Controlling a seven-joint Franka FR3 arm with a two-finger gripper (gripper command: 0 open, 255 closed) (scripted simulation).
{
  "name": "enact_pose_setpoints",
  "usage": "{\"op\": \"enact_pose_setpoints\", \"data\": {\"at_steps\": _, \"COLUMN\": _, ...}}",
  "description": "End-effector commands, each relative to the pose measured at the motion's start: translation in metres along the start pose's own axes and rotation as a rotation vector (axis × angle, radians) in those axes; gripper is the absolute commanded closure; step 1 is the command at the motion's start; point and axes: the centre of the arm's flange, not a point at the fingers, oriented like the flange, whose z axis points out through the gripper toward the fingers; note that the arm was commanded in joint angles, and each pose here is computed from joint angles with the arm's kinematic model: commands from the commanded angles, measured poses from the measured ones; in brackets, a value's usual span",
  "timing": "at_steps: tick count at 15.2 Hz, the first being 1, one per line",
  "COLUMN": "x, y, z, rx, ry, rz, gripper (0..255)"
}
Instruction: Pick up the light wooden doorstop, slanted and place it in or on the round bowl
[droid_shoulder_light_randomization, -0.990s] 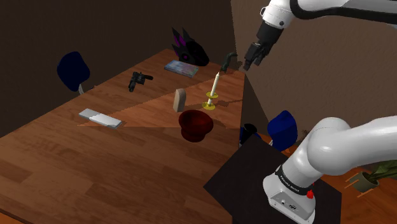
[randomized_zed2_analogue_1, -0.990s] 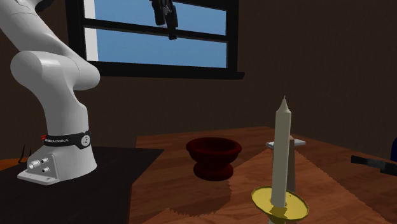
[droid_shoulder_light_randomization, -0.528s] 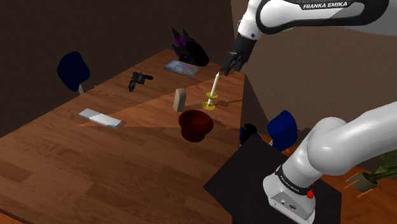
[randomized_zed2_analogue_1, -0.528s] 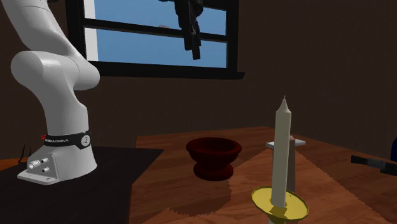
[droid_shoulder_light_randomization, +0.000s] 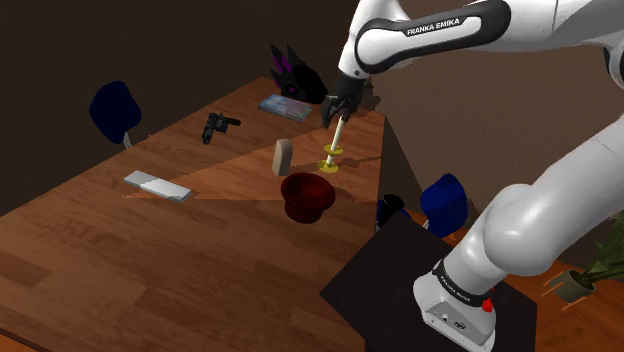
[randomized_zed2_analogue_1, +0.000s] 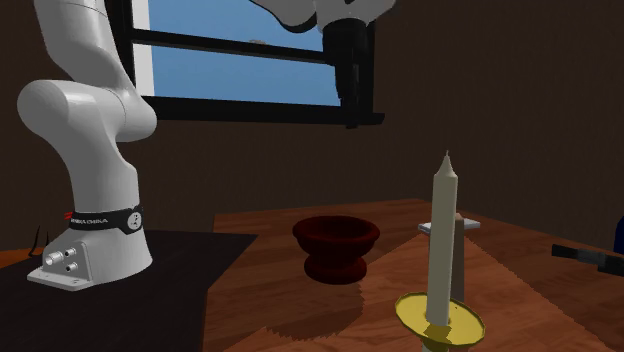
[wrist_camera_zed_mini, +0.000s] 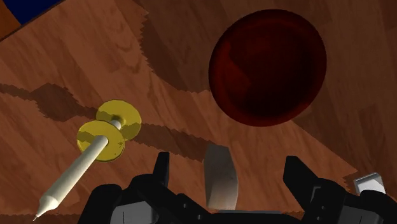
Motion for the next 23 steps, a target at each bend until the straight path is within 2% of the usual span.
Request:
{"op": "enact_pose_setpoints", "data": {"at_steps": 1, "x": 0.021, "y": -0.003, "z": 0.019, "rx": 0.004, "ry": -0.004, "rz": 0.005, "gripper": 0}}
{"op": "enact_pose_setpoints", "data": {"at_steps": 16, "x": 0.161, "y": -0.027, "z": 0.160, "rx": 0.036, "ry": -0.032, "rz": 0.043, "gripper": 0}}
{"op": "enact_pose_setpoints", "data": {"at_steps": 23, "x": 0.163, "y": -0.029, "z": 0.195, "rx": 0.036, "ry": -0.032, "rz": 0.043, "gripper": 0}}
